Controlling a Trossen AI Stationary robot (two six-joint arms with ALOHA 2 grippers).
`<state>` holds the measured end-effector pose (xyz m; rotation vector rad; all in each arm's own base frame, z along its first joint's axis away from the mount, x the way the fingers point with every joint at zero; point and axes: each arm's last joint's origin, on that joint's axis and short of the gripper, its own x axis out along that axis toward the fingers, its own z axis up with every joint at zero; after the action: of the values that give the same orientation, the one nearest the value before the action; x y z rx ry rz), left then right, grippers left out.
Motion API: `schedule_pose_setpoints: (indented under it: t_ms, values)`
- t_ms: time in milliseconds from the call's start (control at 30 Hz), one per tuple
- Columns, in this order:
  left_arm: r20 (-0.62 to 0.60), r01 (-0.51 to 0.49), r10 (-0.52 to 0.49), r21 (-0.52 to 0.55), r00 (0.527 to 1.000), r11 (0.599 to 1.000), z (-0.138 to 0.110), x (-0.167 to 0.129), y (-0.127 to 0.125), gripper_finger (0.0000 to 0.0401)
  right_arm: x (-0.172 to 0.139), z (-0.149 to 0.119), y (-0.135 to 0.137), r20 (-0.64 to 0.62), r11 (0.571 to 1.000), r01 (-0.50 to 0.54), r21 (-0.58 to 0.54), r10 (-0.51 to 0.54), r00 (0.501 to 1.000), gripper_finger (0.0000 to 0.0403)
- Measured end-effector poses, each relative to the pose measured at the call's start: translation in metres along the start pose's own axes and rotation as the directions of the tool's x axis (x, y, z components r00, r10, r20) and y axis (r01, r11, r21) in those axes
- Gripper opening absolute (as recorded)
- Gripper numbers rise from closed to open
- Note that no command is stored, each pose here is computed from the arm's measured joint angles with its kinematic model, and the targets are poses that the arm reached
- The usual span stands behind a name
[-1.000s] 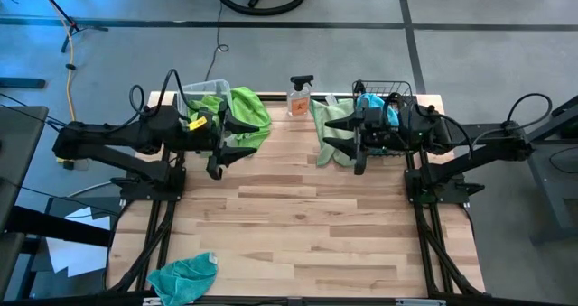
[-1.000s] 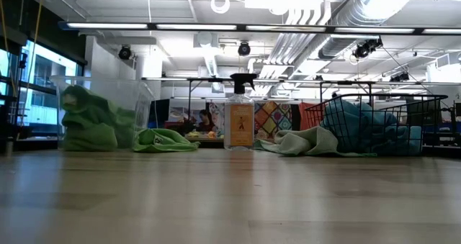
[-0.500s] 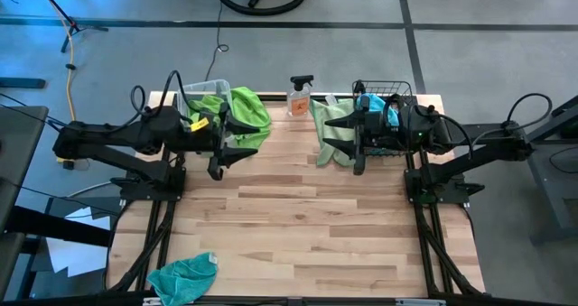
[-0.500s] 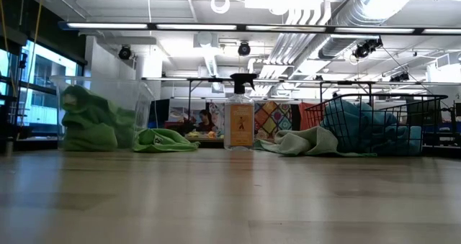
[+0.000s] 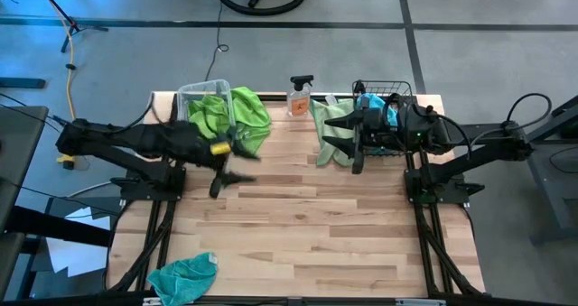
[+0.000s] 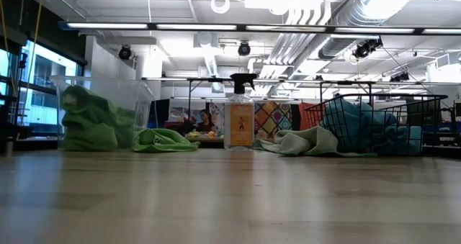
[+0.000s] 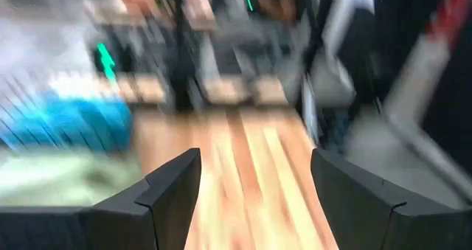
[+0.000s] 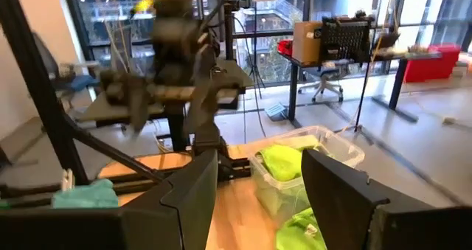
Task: Sort microfiber towel by color & place in baskets
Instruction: Put the blue microfiber cloth into the basket
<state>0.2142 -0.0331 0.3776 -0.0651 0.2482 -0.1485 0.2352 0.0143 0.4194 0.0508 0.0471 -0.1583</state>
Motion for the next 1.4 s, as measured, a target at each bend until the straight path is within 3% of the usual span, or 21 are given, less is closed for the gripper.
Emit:
schedule_pose_setpoints:
  t_ms: [133, 267, 433, 633, 833, 933, 1100, 1200, 1400]
  values:
    - [-0.336, 0.059, -0.05, 0.017, 0.941, 0.998, -0.012, 0.008, -0.017, 0.0242, 0.002, -0.003, 0.0, -0.02, 0.998, 0.02, 0.063, -0.019, 1.0, 0.0196]
    - [-0.588, 0.119, -0.078, 0.031, 0.805, 0.992, -0.02, 0.018, -0.04, 0.0242, 0.003, -0.008, 0.0, -0.064, 0.998, 0.026, 0.061, -0.022, 0.998, 0.0196]
    - [-0.749, 0.207, -0.134, 0.005, 0.649, 0.978, -0.034, 0.031, -0.082, 0.0242, 0.003, -0.016, -0.001, -0.145, 0.999, 0.035, 0.038, -0.029, 0.989, 0.0196]
    - [-0.846, 0.233, -0.254, -0.159, 0.469, 0.959, -0.065, 0.039, -0.141, 0.0242, 0.0, -0.029, -0.002, -0.28, 0.998, 0.031, 0.046, -0.017, 0.96, 0.0196]
    - [-0.919, 0.101, -0.288, -0.271, 0.269, 0.957, -0.103, 0.038, -0.191, 0.0242, -0.004, -0.039, -0.003, -0.379, 0.999, 0.037, 0.02, -0.027, 0.925, 0.0196]
    - [-0.941, -0.042, -0.285, -0.297, 0.181, 0.954, -0.121, 0.042, -0.205, 0.0243, -0.004, -0.04, -0.003, -0.394, 0.999, 0.038, 0.015, -0.029, 0.919, 0.0196]
    - [-0.94, -0.323, -0.339, -0.312, -0.028, 0.893, -0.152, 0.057, -0.218, 0.0242, -0.004, -0.041, -0.003, -0.399, 0.999, 0.036, 0.008, -0.029, 0.916, 0.0196]
    - [-0.922, -0.424, -0.363, -0.276, -0.137, 0.863, -0.171, 0.067, -0.224, 0.0242, -0.005, -0.041, -0.003, -0.401, 0.999, 0.035, 0.006, -0.03, 0.916, 0.0196]
    - [-0.927, -0.487, -0.318, -0.188, -0.198, 0.853, -0.198, 0.078, -0.229, 0.0243, -0.006, -0.043, -0.004, -0.421, 0.999, 0.036, 0.0, -0.033, 0.907, 0.0196]
